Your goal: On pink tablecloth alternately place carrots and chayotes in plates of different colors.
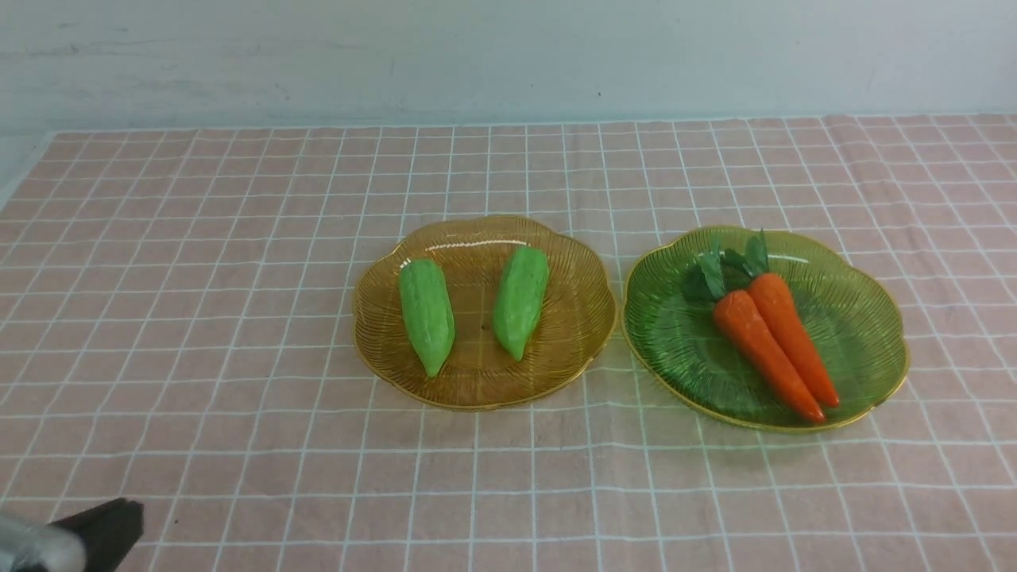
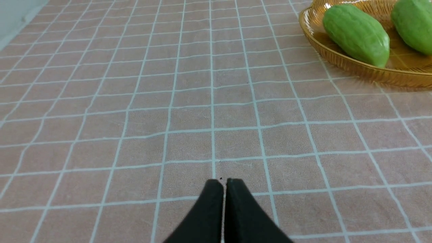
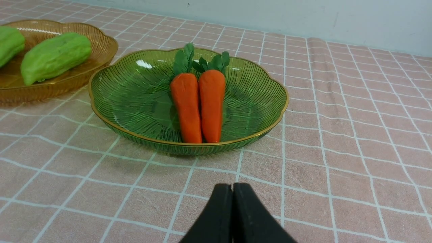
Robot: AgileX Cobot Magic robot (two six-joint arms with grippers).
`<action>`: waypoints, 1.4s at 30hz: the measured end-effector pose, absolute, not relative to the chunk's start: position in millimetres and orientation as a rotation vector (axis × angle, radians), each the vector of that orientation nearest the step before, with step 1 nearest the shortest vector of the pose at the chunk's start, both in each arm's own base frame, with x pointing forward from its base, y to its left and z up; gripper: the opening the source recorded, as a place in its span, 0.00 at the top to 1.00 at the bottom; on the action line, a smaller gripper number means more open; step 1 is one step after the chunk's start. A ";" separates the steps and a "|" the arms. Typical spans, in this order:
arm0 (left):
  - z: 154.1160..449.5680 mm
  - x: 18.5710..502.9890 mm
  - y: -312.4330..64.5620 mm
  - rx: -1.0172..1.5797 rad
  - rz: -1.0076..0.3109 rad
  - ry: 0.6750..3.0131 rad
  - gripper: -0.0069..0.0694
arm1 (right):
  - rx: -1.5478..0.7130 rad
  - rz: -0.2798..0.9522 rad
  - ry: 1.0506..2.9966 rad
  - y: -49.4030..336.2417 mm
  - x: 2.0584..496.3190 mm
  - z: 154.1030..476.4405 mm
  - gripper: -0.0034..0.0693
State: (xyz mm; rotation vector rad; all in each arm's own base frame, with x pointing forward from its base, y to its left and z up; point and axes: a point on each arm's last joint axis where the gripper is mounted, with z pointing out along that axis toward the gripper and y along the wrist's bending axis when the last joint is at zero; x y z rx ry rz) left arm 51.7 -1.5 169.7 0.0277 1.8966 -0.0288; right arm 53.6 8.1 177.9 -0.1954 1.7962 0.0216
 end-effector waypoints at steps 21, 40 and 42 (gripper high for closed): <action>169.9 51.8 -1.4 0.028 -0.028 1.894 0.91 | -0.195 0.022 1.796 8.1 53.6 177.9 0.97; 169.9 51.8 -1.4 0.028 -0.028 1.894 0.91 | -0.209 0.011 1.795 8.1 53.6 177.9 0.97; 169.9 51.8 -1.4 0.028 -0.028 1.894 0.91 | -0.211 0.009 1.794 8.1 53.6 177.9 0.97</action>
